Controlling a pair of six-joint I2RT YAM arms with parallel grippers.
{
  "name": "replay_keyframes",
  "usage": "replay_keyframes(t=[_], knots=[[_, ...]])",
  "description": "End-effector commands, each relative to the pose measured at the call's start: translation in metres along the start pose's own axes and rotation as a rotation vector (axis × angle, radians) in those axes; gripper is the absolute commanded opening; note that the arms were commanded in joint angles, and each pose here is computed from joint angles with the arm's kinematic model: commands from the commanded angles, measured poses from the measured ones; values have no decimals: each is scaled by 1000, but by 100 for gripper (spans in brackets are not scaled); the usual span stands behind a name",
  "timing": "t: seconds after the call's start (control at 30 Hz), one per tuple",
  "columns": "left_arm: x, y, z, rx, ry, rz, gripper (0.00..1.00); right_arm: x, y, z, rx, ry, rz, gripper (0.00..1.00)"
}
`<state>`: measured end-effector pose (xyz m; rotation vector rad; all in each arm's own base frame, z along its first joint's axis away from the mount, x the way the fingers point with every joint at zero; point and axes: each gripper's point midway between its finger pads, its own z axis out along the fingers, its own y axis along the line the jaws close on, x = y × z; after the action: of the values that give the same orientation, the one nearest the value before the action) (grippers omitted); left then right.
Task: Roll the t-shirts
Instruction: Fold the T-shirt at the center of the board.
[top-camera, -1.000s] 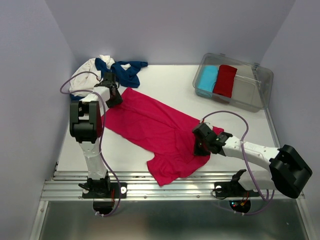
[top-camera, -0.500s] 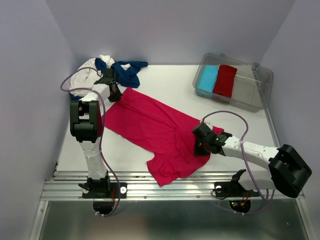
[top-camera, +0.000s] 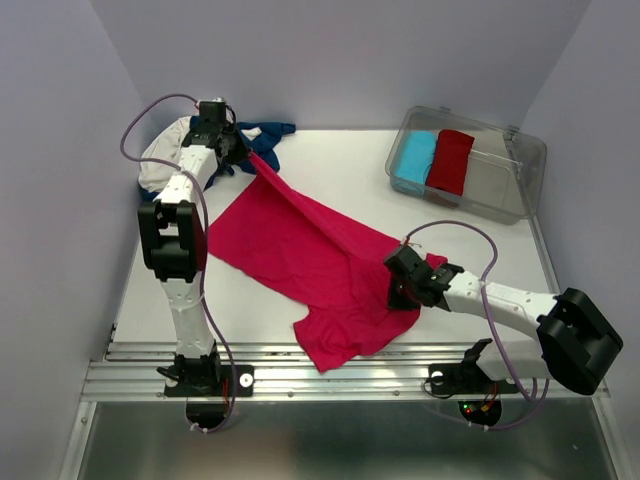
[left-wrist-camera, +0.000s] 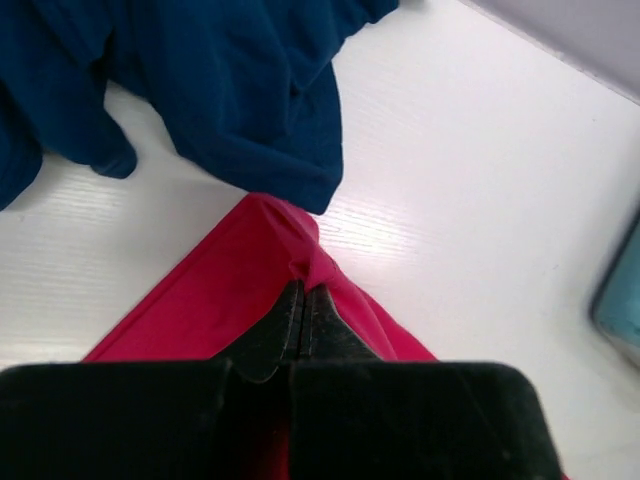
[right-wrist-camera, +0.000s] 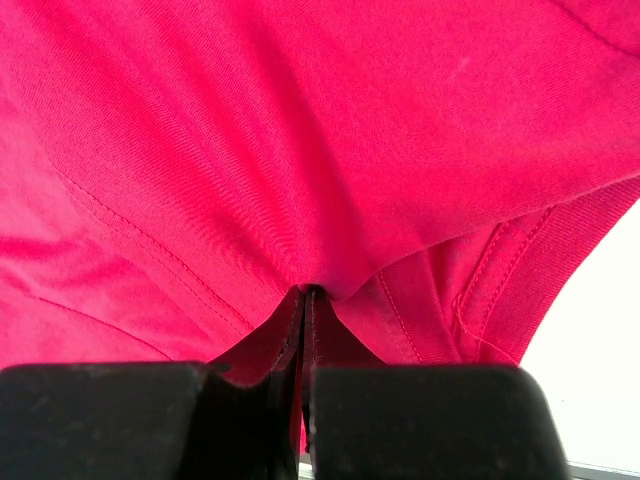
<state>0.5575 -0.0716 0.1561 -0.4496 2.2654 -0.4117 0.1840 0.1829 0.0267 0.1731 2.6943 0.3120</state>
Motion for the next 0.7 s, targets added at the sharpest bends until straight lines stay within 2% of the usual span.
replay_keyframes(t=[0.0, 0.17, 0.33, 0.5, 0.67], knots=[[-28, -36, -4, 130, -36, 17, 0, -17, 12, -3, -4, -52, 20, 1], [-38, -54, 4, 183, -33, 23, 0, -22, 15, -3, -3, -67, 35, 1], [-36, -53, 13, 181, -26, 15, 0, -25, 16, -2, 9, -71, 38, 1], [-29, -37, 14, 141, -10, 33, 0, -22, 14, -1, 16, -61, 40, 1], [-13, -1, -1, 81, 2, 35, 0, -16, 5, -1, 33, -53, 49, 1]])
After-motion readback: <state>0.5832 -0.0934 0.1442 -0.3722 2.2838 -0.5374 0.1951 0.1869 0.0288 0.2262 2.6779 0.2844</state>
